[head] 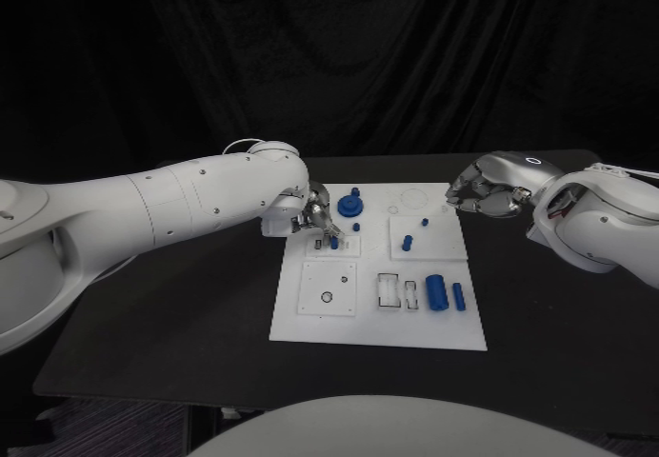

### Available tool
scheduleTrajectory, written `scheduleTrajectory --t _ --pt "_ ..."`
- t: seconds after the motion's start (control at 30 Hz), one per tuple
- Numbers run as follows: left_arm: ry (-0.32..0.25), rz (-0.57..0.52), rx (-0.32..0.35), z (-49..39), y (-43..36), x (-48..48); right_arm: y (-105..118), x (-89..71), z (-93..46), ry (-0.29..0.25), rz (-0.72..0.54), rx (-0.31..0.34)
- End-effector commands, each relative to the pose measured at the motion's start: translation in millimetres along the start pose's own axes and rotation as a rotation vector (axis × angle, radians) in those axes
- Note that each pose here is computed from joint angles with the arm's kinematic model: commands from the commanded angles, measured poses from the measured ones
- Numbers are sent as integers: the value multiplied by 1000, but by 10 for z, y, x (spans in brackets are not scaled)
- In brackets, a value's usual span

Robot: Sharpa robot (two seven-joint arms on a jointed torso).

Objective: Assemble the parts on the task board

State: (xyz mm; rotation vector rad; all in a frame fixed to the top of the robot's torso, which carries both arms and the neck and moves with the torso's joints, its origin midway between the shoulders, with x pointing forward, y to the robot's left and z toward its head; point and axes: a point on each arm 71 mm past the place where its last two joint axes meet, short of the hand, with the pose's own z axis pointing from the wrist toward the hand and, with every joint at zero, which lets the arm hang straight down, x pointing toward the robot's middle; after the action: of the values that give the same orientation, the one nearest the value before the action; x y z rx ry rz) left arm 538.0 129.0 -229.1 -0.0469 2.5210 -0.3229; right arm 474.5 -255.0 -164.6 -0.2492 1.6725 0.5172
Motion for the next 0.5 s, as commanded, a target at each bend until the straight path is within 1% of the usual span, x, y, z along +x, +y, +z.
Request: scheduleTrajectory --t 0.03,0.5 --pt "31 10 -11 24 6 53 -14 15 -3 11 -1 20" --pt "41 11 -23 41 32 69 -19 20 0 18 -3 24"
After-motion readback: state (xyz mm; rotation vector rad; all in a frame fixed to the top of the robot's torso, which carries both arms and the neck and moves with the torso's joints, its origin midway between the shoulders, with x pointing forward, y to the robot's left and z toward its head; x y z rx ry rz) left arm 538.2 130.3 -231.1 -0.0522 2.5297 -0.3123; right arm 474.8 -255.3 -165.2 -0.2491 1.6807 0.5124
